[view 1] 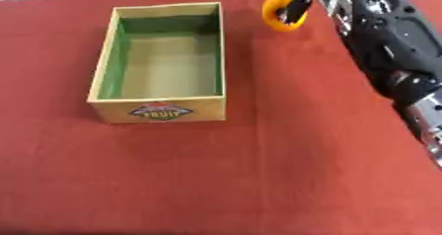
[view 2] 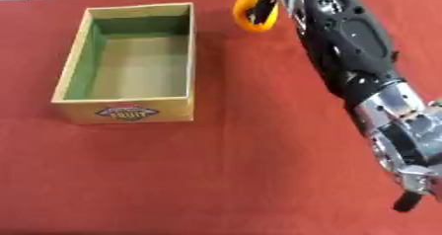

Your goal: Pick up objects on the table and place them in the box.

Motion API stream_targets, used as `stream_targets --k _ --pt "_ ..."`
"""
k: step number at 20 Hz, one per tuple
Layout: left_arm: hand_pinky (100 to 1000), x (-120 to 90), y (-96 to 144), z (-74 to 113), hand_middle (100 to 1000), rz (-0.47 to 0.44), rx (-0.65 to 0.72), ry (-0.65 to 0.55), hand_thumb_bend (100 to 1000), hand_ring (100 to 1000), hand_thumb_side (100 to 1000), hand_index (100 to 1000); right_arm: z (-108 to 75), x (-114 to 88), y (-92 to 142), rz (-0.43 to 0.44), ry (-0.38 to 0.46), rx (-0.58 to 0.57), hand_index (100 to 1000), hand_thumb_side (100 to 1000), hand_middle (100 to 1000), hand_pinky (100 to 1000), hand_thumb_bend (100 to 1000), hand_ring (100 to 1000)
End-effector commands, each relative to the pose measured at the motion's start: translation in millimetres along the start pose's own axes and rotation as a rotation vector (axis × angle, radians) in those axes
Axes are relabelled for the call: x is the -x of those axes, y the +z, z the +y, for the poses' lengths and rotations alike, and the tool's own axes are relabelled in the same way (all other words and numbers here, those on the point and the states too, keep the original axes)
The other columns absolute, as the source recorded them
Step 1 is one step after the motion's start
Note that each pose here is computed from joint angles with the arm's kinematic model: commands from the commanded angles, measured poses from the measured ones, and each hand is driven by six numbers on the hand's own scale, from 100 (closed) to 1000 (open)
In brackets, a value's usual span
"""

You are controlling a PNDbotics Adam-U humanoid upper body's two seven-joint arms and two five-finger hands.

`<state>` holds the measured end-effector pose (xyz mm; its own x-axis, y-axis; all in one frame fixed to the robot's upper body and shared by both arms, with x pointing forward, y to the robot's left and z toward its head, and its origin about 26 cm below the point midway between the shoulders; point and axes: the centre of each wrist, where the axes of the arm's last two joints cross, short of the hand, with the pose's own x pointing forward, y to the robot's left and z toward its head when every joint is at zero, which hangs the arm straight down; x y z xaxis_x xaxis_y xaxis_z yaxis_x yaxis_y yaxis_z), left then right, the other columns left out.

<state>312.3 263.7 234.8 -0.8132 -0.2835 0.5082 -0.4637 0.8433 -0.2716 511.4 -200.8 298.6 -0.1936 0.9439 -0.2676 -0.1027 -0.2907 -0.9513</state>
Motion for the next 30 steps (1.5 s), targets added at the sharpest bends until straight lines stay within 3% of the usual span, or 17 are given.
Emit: stream_targets --k 1,11,17,24,30 --pt "544 -7 -6 0.7 617 -0.038 0.008 0.005 108 563 862 724 -30.9 3 13 -0.004 0.003 0.117 567 196 526 601 100 685" --pt "544 -7 -7 0.8 617 -0.041 0.014 0.002 108 563 861 726 -96.5 -24 59 -0.131 -0.039 0.361 553 222 517 597 100 665" --pt "545 -7 -7 -0.4 617 -0.045 0.019 0.006 107 564 861 726 -129.5 -55 92 -0.248 -0.049 0.457 565 251 519 601 100 665" --pt "545 -8 -7 -2.6 618 -0.046 0.02 0.018 109 564 861 726 -128.5 -93 95 -0.35 -0.027 0.423 570 274 527 601 100 670" --pt "545 -10 -8 -5.5 617 -0.051 0.015 0.034 108 565 861 727 -112.2 -121 89 -0.426 -0.06 0.374 573 278 520 596 100 656"
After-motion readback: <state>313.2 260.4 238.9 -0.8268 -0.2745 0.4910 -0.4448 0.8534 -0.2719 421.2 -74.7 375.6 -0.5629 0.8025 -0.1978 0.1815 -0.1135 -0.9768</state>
